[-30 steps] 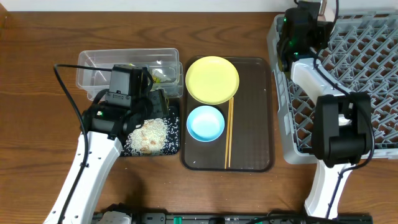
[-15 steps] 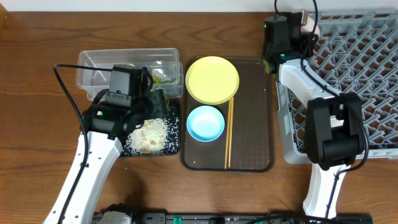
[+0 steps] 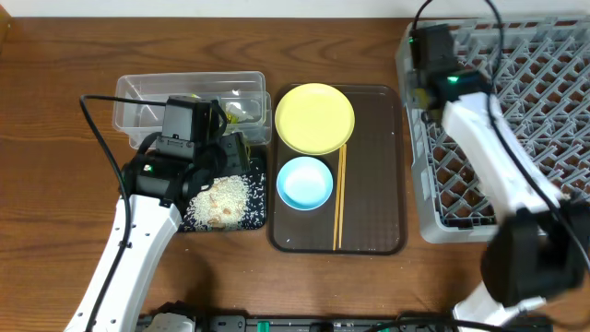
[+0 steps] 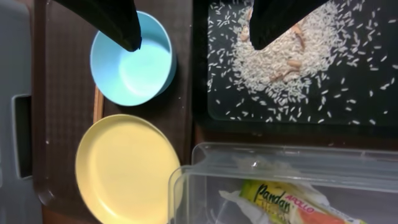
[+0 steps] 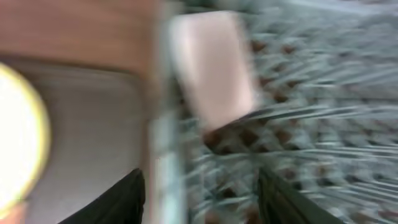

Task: Sort waste into correct bins and load items into the dishwasher rack
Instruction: 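Place the pink bowl into the back of the dish rack, then grasp the light-blue bowl with the right gripper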

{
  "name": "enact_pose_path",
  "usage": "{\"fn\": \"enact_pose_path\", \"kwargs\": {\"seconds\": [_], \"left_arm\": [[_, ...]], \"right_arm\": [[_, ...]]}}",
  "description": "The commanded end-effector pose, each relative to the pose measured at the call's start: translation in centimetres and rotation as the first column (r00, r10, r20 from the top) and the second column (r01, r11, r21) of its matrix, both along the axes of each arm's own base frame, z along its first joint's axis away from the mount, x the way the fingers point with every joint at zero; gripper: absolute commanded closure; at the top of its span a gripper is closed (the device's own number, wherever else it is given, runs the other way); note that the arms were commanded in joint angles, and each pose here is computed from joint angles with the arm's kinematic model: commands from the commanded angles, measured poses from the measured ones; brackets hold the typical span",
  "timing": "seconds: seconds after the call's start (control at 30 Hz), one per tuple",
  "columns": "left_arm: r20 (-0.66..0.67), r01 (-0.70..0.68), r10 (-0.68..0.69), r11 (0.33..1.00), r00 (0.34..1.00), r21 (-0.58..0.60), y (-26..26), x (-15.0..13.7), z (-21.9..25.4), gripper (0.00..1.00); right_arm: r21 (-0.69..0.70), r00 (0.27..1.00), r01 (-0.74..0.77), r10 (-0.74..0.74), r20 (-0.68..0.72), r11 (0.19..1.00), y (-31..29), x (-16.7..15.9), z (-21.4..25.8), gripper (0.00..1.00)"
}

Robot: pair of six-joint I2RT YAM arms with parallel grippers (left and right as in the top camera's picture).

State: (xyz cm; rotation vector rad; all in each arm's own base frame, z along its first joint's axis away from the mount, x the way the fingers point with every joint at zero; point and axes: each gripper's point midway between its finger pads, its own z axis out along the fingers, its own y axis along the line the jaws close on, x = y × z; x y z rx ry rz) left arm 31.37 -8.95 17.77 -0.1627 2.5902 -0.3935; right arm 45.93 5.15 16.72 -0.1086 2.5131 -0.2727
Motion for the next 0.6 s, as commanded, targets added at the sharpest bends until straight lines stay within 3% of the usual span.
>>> {"fn": "enact_pose_path", "kwargs": {"seconds": [0.0,0.13,0.2,0.57], "left_arm": [[-0.002,-0.057,0.058,0.992,0.998,0.117,2.3,-0.1,-0.2,0.41],[-0.043,-0.265,0.291,0.917,0.956,0.298,7.0,-1.8,-1.4,0.41],[-0.061,-0.313,0.349,0.893,0.935,0.323,7.9,-2.5,-1.8,0.41],[-0.070,-0.318,0.357,0.892,0.932,0.321,8.0,-2.6,-1.9,0.41]], "right_arm": [[0.397,0.964,-0.188,0.245,-0.100,0.898,9.0,-3.5,-0.5,0.44],[0.464,0.915,-0.208,0.339,-0.219,0.861,12.3,-7.0,-3.0,0.43],[0.460,0.891,-0.224,0.372,-0.261,0.859,13.6,-8.3,-4.5,0.43],[0.421,0.771,-0.191,0.401,-0.495,0.887,18.4,-14.0,-13.8,0.55]]}}
